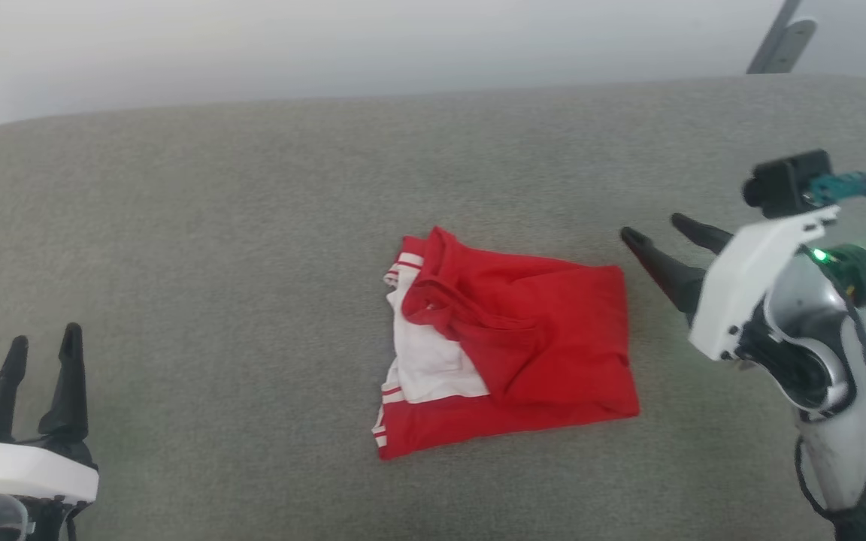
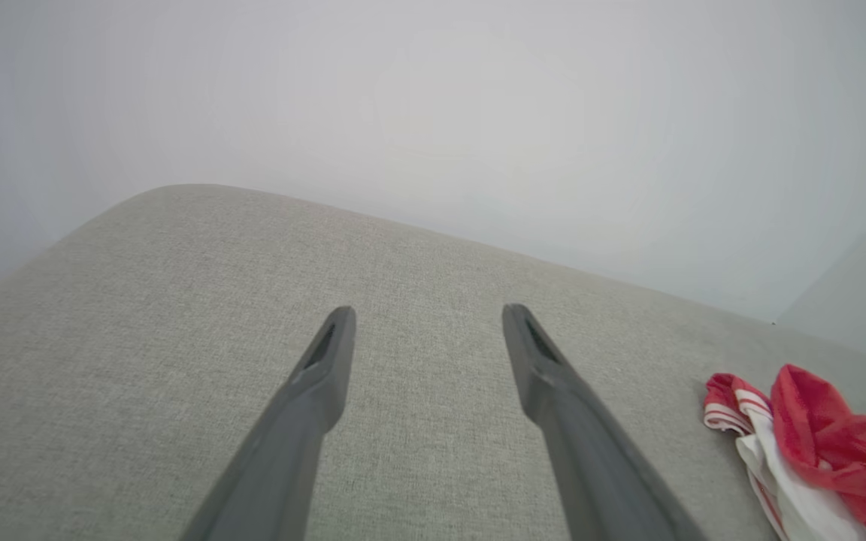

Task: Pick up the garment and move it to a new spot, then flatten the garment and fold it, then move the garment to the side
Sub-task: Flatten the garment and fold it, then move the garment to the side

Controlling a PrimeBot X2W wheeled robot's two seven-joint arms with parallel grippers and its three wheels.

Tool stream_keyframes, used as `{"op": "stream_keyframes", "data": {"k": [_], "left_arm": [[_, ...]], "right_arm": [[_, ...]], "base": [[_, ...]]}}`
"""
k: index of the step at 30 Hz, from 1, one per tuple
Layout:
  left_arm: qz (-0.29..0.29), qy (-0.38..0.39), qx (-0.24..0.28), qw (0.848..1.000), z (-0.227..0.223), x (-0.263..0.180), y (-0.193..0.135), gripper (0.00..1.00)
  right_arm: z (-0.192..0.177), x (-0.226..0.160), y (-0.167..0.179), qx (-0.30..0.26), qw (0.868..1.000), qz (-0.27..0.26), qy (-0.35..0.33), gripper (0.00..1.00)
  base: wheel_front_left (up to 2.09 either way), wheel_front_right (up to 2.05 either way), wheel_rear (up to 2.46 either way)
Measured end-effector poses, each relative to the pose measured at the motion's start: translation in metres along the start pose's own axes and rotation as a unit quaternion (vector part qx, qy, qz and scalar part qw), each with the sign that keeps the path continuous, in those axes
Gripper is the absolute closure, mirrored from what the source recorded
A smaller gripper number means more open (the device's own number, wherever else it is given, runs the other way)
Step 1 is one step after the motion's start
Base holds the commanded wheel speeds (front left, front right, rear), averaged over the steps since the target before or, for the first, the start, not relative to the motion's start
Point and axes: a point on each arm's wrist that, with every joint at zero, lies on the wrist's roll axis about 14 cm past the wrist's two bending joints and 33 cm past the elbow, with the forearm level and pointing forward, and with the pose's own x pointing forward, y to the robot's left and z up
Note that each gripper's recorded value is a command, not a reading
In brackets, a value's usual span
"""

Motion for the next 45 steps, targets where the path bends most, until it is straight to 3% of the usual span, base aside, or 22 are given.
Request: {"op": "stream_keyframes", "data": {"k": [10,19,28,45], "left_arm": [[-0.026,-0.002,0.018,1.000,0.002,0.006,-0.015,0.00],[-0.035,-0.016,0.032,0.999,0.012,0.003,-0.021,0.00],[-0.016,-0.034,0.050,0.998,0.020,-0.012,-0.013,0.00],[0.006,-0.050,0.055,0.997,0.028,-0.037,-0.002,0.00]], "right_arm": [[0.010,-0.055,-0.053,0.000,0.989,-0.091,-0.115,0.00],[0.009,-0.091,-0.077,-0.025,0.969,-0.140,-0.203,0.00],[-0.011,-0.111,-0.092,-0.041,0.959,-0.164,-0.227,0.00],[-0.029,-0.112,-0.094,-0.046,0.958,-0.161,-0.233,0.00]], "base": [[0.00,0.00,0.00],[0.00,0.00,0.00],[0.00,0.00,0.00],[0.00,0.00,0.00]]}}
